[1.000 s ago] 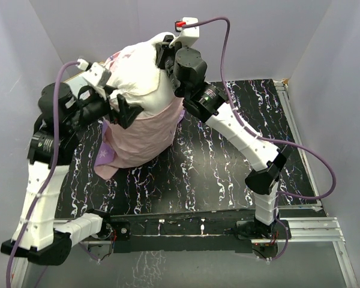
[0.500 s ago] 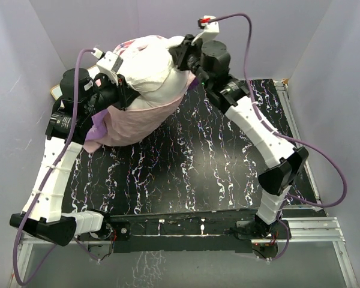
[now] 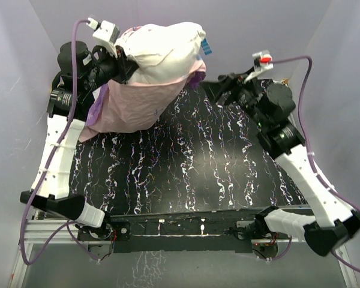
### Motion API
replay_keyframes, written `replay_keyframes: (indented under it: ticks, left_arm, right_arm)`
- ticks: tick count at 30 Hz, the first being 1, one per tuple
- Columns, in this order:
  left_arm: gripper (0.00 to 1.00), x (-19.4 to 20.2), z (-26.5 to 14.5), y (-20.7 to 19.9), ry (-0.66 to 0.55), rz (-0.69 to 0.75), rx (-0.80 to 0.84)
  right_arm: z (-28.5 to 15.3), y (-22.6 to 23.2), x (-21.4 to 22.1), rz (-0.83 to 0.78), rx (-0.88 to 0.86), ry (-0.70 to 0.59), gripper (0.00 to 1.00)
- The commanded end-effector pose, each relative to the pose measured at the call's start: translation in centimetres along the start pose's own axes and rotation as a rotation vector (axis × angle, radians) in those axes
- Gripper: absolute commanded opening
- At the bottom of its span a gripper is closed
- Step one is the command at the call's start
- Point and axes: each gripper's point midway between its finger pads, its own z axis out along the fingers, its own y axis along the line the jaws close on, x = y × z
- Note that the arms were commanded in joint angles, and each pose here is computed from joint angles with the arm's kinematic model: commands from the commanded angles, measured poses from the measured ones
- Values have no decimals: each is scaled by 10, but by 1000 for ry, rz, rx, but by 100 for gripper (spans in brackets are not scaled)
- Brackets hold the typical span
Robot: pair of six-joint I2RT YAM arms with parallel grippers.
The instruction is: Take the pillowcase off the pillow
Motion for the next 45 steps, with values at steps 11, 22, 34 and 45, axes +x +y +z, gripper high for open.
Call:
replay_keyframes:
  ticks: [11,22,34,45]
  left_arm:
    - [0,-154,-47,-35,-400,59,87]
    - [0,-121,-50,-39,-315,9,100]
    - [0,-117,-58,-44,-294,8,107]
    - [0,-130,-67,-47,-331,29,109]
  right_arm:
    - [-15,37,7,-106,-242,-70,89]
    - [28,175,-12,-733,-569,-259,85]
    - [71,183,18,-892,-553,-214,60]
    - [69,169,122,-924,-570,5,34]
